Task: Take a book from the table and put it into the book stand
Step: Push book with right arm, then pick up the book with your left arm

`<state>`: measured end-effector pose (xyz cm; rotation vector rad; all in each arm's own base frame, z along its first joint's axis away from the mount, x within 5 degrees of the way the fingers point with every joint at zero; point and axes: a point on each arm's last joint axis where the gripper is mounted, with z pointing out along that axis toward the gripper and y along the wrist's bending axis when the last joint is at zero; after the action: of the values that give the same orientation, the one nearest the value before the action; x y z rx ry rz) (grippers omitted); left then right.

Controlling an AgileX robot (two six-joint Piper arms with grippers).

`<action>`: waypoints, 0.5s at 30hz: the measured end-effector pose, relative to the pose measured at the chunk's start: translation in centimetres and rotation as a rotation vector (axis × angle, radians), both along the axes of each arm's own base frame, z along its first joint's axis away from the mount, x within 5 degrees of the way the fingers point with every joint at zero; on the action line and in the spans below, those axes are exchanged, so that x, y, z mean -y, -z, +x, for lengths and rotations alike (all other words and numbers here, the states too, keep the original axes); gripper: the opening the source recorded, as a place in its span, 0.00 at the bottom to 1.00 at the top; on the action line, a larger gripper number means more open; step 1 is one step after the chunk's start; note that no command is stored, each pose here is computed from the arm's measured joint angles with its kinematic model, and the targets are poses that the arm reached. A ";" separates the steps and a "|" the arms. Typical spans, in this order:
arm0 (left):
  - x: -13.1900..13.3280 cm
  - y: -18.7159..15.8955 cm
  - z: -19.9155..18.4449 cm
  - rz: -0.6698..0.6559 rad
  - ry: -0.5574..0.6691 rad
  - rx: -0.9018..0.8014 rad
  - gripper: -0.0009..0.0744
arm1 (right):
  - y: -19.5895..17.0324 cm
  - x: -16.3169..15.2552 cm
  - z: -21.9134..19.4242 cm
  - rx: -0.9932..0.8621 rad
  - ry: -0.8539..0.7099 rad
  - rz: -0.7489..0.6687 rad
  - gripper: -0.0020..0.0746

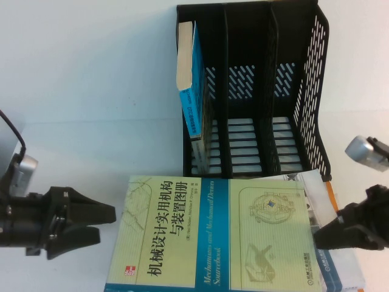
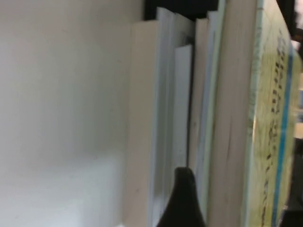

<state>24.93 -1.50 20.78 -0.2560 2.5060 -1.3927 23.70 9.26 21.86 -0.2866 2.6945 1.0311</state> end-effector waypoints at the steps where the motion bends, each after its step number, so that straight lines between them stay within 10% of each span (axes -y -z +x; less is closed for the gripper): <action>1: 0.1 0.5 0.3 -0.031 0.011 -0.012 0.70 | -0.5 0.0 -0.3 0.017 -0.014 0.002 0.04; 15: 0.6 6.2 2.4 -0.199 0.041 -0.124 0.70 | -8.9 0.6 -6.7 0.370 -0.086 0.052 0.04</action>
<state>27.31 -2.10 14.57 -0.3415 2.4830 -1.6941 16.96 8.63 30.80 -0.5311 2.3379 0.9610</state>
